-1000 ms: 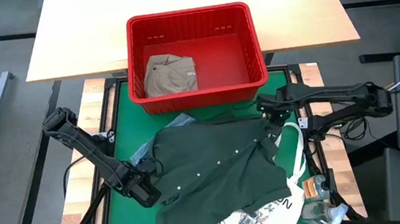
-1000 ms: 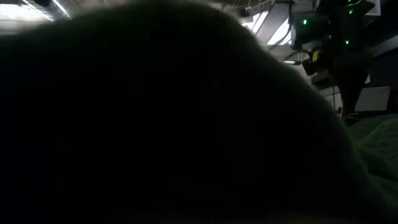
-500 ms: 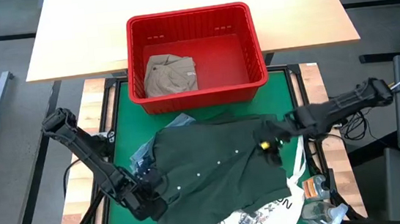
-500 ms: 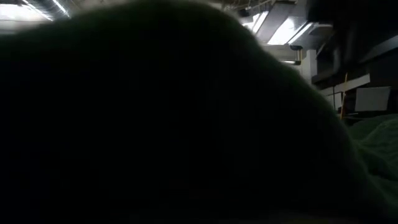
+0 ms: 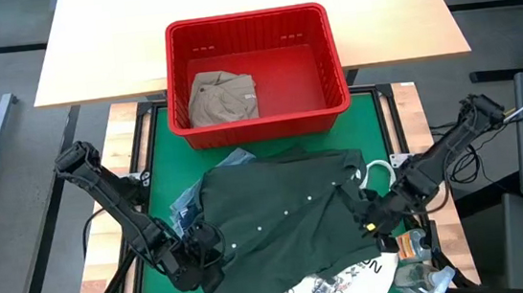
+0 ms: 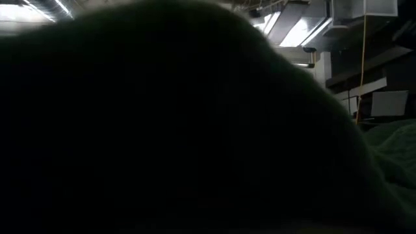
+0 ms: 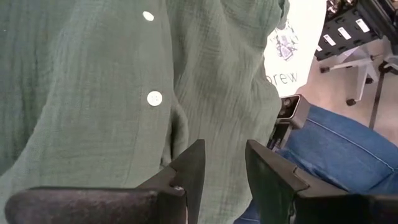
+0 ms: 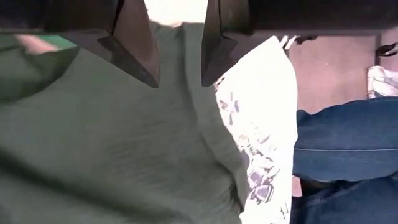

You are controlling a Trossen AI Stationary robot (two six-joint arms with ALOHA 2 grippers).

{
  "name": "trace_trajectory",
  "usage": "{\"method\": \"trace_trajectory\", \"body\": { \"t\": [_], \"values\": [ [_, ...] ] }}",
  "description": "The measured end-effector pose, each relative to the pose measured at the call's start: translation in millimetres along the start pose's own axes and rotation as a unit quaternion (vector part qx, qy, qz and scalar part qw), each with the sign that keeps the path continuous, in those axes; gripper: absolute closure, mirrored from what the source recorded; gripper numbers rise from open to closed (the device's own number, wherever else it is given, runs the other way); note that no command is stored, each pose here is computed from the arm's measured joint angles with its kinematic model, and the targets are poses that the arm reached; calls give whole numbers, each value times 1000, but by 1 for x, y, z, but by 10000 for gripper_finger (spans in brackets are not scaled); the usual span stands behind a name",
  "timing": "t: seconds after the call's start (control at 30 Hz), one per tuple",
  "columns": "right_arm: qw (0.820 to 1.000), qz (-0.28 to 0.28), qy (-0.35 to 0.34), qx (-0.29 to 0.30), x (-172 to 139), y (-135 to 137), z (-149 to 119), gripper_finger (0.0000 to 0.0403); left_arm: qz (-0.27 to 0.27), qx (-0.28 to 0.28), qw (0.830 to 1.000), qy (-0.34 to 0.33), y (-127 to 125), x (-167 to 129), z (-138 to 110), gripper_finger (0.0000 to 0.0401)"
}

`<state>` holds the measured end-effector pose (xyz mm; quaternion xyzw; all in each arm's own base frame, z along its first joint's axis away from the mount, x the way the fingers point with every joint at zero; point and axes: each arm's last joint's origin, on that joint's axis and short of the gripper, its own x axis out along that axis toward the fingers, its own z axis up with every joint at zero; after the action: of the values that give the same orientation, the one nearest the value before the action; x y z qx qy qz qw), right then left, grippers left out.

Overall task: Fold Laundry from Bin
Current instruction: Fold the dark green polo shirt

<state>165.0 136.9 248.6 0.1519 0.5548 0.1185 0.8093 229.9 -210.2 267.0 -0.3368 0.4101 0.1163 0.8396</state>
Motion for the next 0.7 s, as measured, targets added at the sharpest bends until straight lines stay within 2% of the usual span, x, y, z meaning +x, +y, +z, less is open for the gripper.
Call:
{"method": "trace_trajectory", "body": {
  "t": [0.2, 0.4, 0.53, 0.7],
  "values": [
    [1000, -10, 18, 23, 9, 4, -2, 270, 1, 1, 1000, 0, 0, 0, 0, 292],
    [998, -22, 51, 23, 24, 4, -2, 200, 2, 1, 1000, 0, 0, 0, 0, 292],
    [994, 2, 106, 23, 36, 7, -5, 166, 2, 1, 1000, 0, 0, 0, 0, 292],
    [988, 7, 145, -47, 55, 18, -15, 159, 2, 1, 1000, 0, 0, 0, 0, 292]
  ]
}}
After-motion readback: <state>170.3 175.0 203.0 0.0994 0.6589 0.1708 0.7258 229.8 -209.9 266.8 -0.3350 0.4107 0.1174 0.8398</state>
